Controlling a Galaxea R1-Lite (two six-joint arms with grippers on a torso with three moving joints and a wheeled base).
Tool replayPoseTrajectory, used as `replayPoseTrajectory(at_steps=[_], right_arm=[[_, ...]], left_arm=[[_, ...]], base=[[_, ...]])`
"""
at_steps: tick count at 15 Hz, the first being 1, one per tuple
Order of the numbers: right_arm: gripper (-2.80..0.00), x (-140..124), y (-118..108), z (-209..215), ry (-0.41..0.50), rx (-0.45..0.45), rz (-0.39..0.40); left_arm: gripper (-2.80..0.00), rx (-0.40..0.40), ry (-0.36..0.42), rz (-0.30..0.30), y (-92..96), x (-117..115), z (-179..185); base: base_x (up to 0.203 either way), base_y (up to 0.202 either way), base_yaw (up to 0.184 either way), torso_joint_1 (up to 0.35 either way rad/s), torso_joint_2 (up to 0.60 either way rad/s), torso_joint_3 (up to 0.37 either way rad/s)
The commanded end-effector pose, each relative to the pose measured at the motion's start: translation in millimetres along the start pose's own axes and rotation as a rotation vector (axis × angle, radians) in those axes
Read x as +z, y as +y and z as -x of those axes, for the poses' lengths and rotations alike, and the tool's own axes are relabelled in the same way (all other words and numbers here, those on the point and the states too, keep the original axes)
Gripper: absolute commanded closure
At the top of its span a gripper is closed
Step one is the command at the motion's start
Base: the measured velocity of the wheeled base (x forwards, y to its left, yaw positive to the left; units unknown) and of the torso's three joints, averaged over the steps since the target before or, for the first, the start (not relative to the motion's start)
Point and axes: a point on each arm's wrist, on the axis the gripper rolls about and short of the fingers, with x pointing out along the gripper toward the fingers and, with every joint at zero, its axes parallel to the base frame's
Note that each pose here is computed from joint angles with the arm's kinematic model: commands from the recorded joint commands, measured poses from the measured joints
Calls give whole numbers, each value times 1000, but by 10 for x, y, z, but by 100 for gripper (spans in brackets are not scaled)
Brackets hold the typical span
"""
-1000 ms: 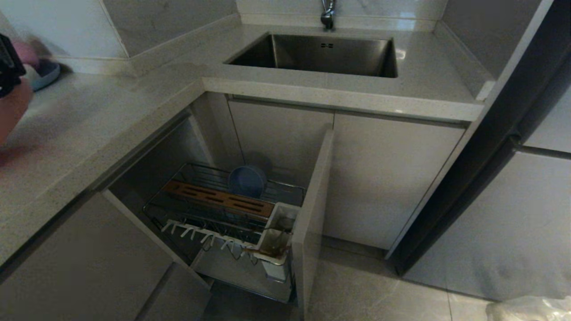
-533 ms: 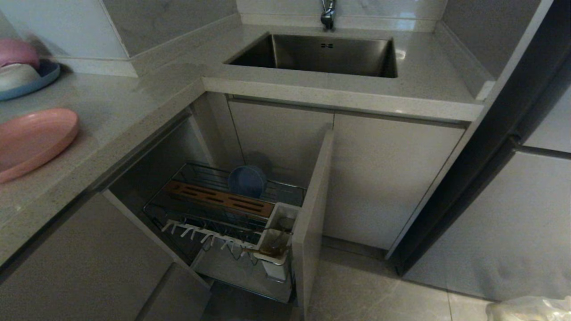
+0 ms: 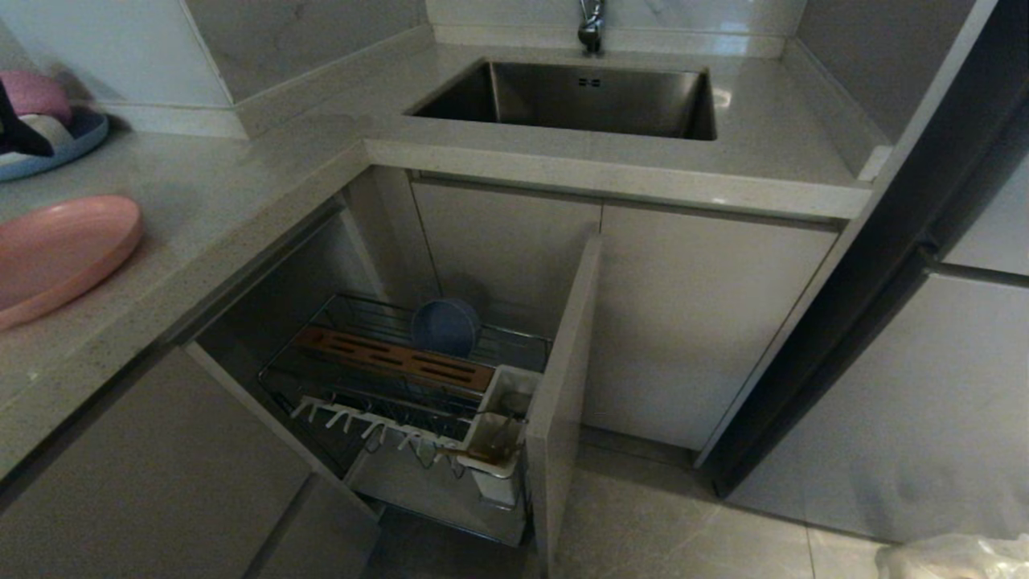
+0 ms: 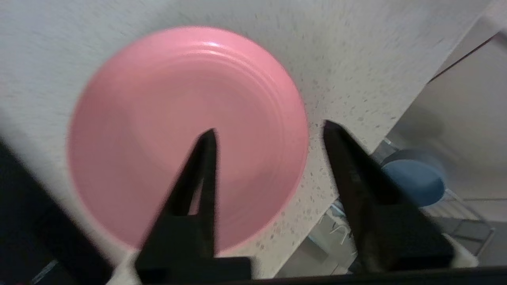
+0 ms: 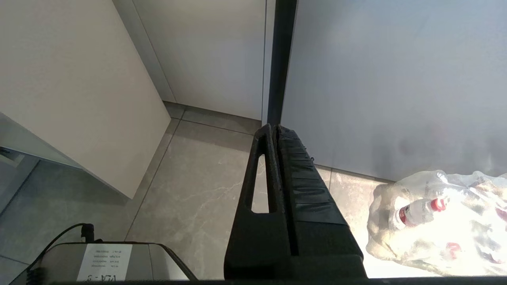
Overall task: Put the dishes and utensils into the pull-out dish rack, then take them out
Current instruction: Pick up the plate and place it in the cupboard
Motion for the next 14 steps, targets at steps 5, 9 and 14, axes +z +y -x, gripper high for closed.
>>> replayPoseTrajectory(at_steps=[5, 9, 14], right_arm=[[0, -1, 0, 0, 1, 0, 0], [0, -1, 0, 0, 1, 0, 0], [0, -1, 0, 0, 1, 0, 0]], left_arm=[[-280, 41, 137, -36, -143, -143, -658], [-280, 65, 159, -38, -147, -181, -891], [-280, 99, 153, -36, -109, -174, -899]], base=[[0, 0, 0, 0, 0, 0], [0, 0, 0, 0, 0, 0], [0, 0, 0, 0, 0, 0]])
